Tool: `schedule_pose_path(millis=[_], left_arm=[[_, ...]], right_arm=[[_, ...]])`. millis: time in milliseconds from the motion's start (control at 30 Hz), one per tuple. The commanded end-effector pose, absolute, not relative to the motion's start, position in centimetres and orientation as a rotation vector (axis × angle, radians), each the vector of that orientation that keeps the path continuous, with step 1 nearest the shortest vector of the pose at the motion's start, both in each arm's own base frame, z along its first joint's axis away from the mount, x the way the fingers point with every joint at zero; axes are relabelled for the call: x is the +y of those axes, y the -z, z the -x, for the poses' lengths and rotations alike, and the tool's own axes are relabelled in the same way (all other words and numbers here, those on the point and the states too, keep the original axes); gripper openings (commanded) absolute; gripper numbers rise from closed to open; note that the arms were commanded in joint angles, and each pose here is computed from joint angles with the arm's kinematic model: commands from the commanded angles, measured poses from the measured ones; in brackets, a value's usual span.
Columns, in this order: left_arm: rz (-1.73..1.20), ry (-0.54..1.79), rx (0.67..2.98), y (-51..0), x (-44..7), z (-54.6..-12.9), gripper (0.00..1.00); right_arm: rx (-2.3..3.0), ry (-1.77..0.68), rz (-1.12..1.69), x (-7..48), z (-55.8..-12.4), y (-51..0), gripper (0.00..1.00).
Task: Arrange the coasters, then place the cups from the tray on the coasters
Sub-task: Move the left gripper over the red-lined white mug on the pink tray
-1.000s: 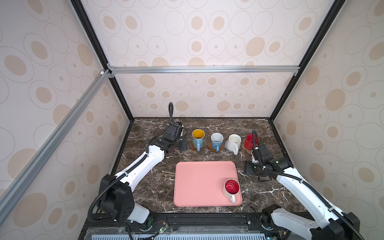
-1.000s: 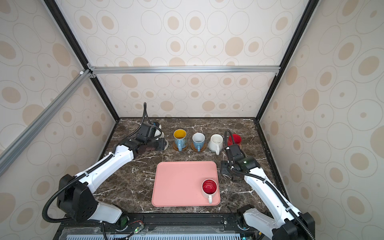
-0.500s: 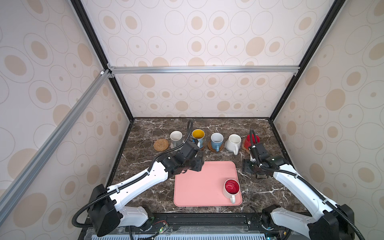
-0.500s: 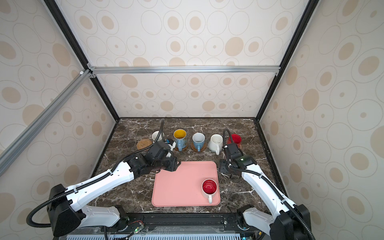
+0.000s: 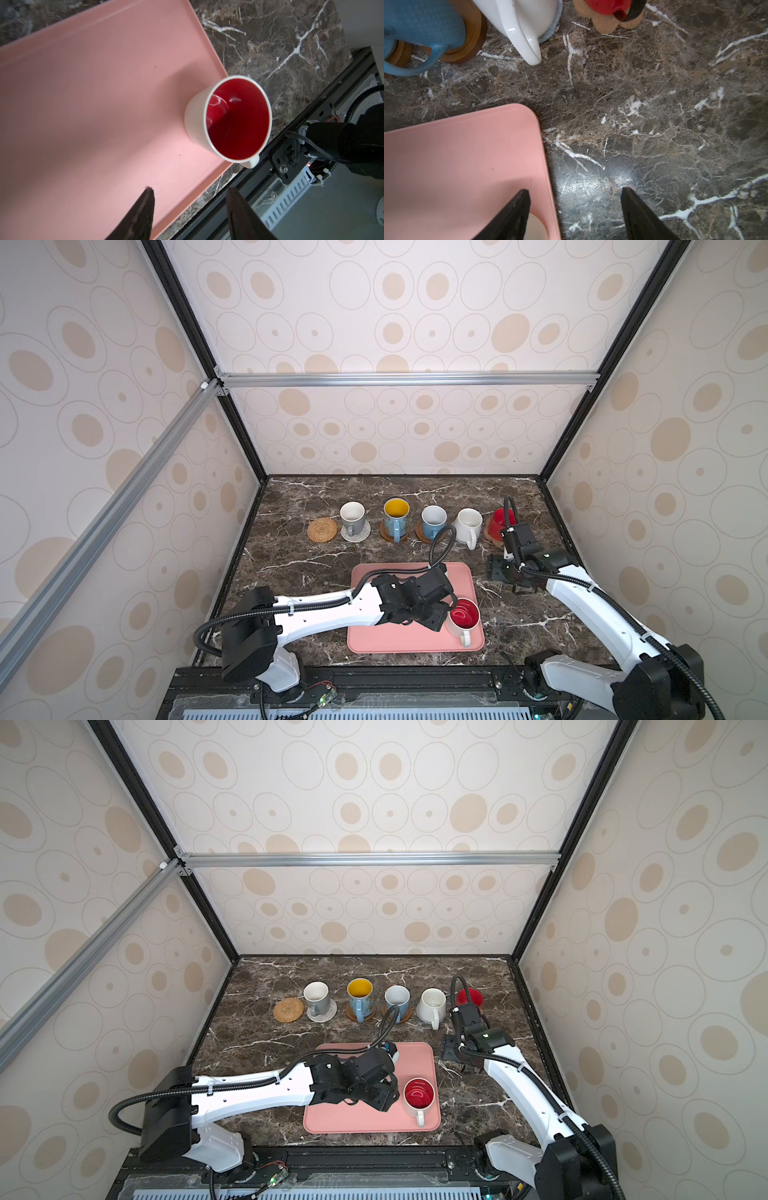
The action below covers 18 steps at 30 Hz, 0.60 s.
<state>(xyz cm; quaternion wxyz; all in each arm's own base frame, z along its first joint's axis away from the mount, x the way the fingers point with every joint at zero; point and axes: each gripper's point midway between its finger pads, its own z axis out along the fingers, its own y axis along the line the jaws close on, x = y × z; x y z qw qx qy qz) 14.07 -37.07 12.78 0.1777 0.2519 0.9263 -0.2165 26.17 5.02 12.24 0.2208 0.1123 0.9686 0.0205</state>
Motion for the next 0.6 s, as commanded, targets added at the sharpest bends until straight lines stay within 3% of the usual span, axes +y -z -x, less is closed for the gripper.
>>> schedule_pose_path(millis=[0,567], left_arm=[[-0.713,0.723,2.579,-15.0,-40.1,-13.0,0.58],[-0.849,0.665,2.671,-11.7,-43.5,-9.7,0.63]], right_arm=[[2.692,-0.047,-0.348,4.3,-26.0,-11.7,0.73],[2.684,-0.056,-0.378,3.4,-25.6,-11.4,0.73]])
